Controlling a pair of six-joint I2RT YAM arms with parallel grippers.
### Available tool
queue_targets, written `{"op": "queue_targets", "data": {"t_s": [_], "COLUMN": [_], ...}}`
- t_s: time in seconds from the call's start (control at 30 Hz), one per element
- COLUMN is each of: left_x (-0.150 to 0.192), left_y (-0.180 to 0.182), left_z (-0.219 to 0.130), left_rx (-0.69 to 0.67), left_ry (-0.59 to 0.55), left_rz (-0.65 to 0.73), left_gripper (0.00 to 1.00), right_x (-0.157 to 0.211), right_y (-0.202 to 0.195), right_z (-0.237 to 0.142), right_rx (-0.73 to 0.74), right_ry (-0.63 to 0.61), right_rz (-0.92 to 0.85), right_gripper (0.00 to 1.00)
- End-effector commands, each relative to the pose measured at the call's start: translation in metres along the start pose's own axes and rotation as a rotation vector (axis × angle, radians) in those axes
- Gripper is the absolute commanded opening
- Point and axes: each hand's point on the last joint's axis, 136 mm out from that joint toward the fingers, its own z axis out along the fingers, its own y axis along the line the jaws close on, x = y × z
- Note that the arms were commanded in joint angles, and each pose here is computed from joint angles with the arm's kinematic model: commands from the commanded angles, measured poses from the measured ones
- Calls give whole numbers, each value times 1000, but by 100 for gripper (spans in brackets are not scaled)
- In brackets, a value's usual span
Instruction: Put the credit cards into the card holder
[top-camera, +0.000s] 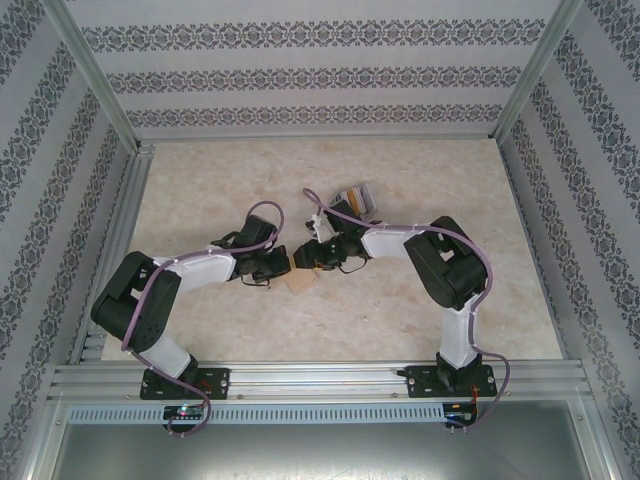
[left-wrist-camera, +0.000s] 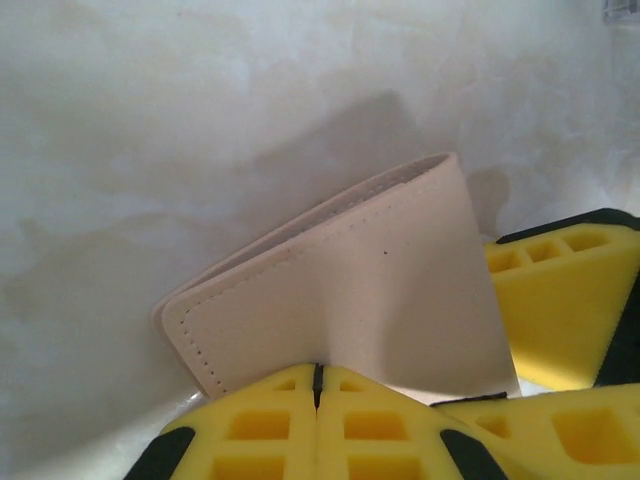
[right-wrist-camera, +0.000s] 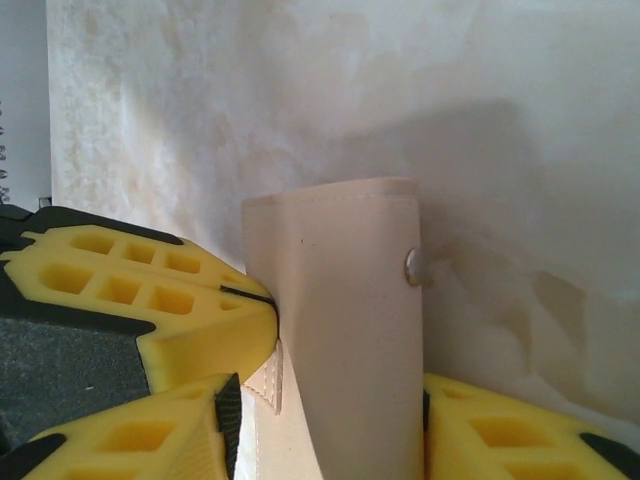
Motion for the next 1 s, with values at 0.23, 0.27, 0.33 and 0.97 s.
{"op": "queue_targets", "data": {"t_s": [0.23, 0.27, 0.33, 0.97], "left_x": [37, 32, 19, -35], "left_y": [58, 54, 45, 23], "left_z": [-5, -10, -26, -62], "left_rx": [-218, -217, -224, -98], "left_ry": [92, 76, 26, -134], "left_rz": [-74, -67, -44, -21], "left_gripper": [9, 14, 26, 32], "right_x": [1, -1, -6, -4], "right_y": [11, 11, 5, -5], "right_z": [-3, -8, -21, -209], "right_rx": [-32, -26, 23, 1087], "right_ry": [-9, -24, -64, -181], "right_rz": [-25, -28, -44, -406], "right_gripper": [14, 13, 12, 16]}}
